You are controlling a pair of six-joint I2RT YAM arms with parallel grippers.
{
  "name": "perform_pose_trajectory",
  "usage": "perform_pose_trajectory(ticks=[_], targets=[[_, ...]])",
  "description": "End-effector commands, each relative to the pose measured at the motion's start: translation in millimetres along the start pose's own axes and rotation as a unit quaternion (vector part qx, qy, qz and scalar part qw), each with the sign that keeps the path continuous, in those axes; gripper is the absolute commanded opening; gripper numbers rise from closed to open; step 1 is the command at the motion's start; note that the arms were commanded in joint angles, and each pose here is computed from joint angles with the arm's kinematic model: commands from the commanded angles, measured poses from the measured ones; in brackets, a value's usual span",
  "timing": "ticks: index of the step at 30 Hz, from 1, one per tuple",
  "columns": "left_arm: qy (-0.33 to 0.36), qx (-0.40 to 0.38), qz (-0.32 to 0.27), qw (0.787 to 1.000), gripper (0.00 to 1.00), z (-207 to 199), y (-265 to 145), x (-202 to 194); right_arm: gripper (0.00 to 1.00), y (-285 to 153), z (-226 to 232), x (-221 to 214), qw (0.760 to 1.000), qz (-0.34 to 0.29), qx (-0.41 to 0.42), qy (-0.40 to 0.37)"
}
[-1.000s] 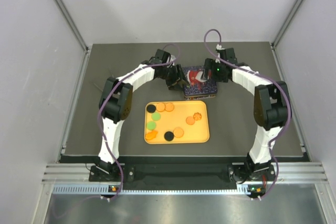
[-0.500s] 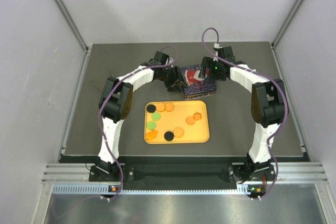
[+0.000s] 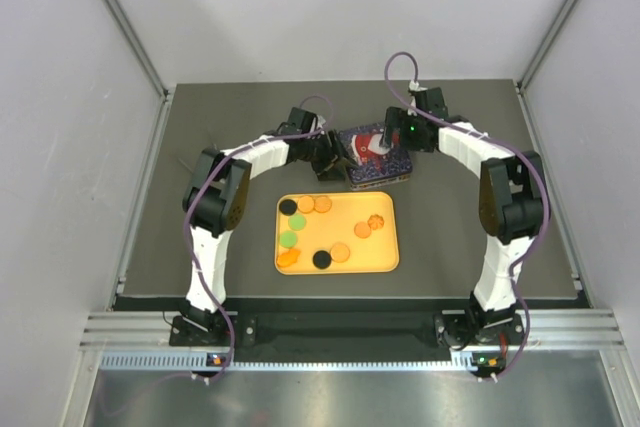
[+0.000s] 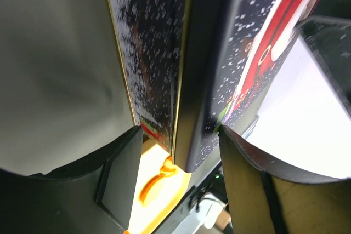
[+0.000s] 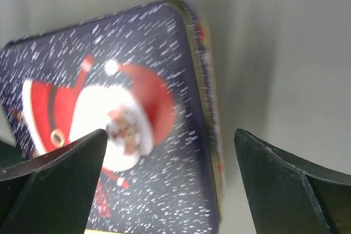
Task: Pack the cookies
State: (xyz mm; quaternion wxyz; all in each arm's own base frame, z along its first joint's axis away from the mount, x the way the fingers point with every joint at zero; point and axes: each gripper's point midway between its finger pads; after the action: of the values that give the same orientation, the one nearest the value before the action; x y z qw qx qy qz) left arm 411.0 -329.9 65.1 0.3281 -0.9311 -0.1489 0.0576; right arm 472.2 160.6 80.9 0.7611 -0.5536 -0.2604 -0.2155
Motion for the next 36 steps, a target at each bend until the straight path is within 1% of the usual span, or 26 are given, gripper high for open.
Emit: perform_pose_trajectory(ticks=[1, 3, 4, 6, 8, 9, 11, 12, 13, 14, 15, 18, 20, 21, 24, 25, 27, 28, 33, 36], targets=[[-0.025, -0.022, -0.05, 0.998, 0.62, -8, -3, 3, 1.0, -37, -2, 46, 0.997, -0.07, -0.044, 0.007], [-0.026, -0.016, -0.064, 0.997, 0.61, -7, -1, 2, 1.0, -45, -9, 50, 0.994, -0.084, -0.065, 0.016], [-0.033, -0.021, -0.071, 0.997, 0.61, -7, -1, 2, 1.0, -57, -9, 59, 0.992, -0.104, -0.071, 0.022], [-0.043, -0.02, -0.079, 0.996, 0.61, -7, -1, 0, 1.0, -65, -14, 57, 0.99, -0.113, -0.083, 0.028], [-0.046, -0.033, -0.089, 0.994, 0.61, -10, 2, -1, 1.0, -81, -10, 62, 0.988, -0.129, -0.077, 0.034], [-0.048, -0.03, -0.095, 0.994, 0.61, -10, 2, 1, 1.0, -80, -9, 50, 0.989, -0.119, -0.072, 0.045], [-0.051, -0.035, -0.099, 0.993, 0.61, -13, 1, 4, 1.0, -95, -4, 44, 0.988, -0.13, -0.062, 0.057], [-0.052, -0.035, -0.102, 0.993, 0.61, -13, 1, 6, 1.0, -99, -8, 23, 0.987, -0.126, -0.062, 0.077], [-0.053, -0.036, -0.101, 0.993, 0.61, -13, 3, 6, 1.0, -99, -6, 11, 0.987, -0.124, -0.051, 0.086], [-0.052, -0.037, -0.103, 0.993, 0.61, -15, 3, 7, 1.0, -100, 0, 9, 0.985, -0.138, -0.031, 0.094], [-0.054, -0.035, -0.102, 0.993, 0.61, -13, 5, 7, 1.0, -98, 0, -16, 0.986, -0.124, -0.024, 0.113], [-0.054, -0.035, -0.103, 0.993, 0.61, -13, 7, 8, 1.0, -88, 13, -40, 0.985, -0.117, -0.007, 0.125], [-0.052, -0.035, -0.103, 0.993, 0.61, -13, 7, 8, 1.0, -82, 21, -48, 0.985, -0.111, 0.003, 0.133], [-0.052, -0.035, -0.103, 0.993, 0.61, -13, 7, 8, 1.0, -78, 25, -47, 0.982, -0.12, 0.011, 0.147], [-0.05, -0.031, -0.101, 0.993, 0.6, -10, 7, 7, 1.0, -67, 33, -53, 0.977, -0.119, 0.025, 0.177], [-0.05, -0.029, -0.101, 0.993, 0.61, -9, 7, 7, 1.0, -61, 35, -50, 0.974, -0.129, 0.03, 0.184], [-0.049, -0.03, -0.099, 0.993, 0.6, -10, 7, 5, 1.0, -53, 34, -55, 0.969, -0.13, 0.033, 0.207], [-0.048, -0.029, -0.098, 0.994, 0.61, -9, 8, 5, 1.0, -51, 36, -49, 0.965, -0.145, 0.041, 0.213], [-0.039, -0.028, -0.094, 0.994, 0.61, -9, 8, 4, 1.0, -32, 31, -47, 0.959, -0.15, 0.031, 0.237], [-0.016, -0.029, -0.089, 0.995, 0.6, -15, 4, 3, 1.0, -22, 30, -44, 0.956, -0.151, 0.026, 0.249]])
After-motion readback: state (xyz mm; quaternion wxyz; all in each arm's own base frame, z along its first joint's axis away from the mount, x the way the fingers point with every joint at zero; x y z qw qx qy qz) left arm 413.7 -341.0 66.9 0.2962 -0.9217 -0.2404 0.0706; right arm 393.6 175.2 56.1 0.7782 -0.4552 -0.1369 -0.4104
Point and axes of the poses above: each gripper's point midway between its finger pads, its own y axis out along the fingers, its own z axis along the line the jaws close on, x = y × z, and after that the axes turned 5 degrees about -y, right-handed
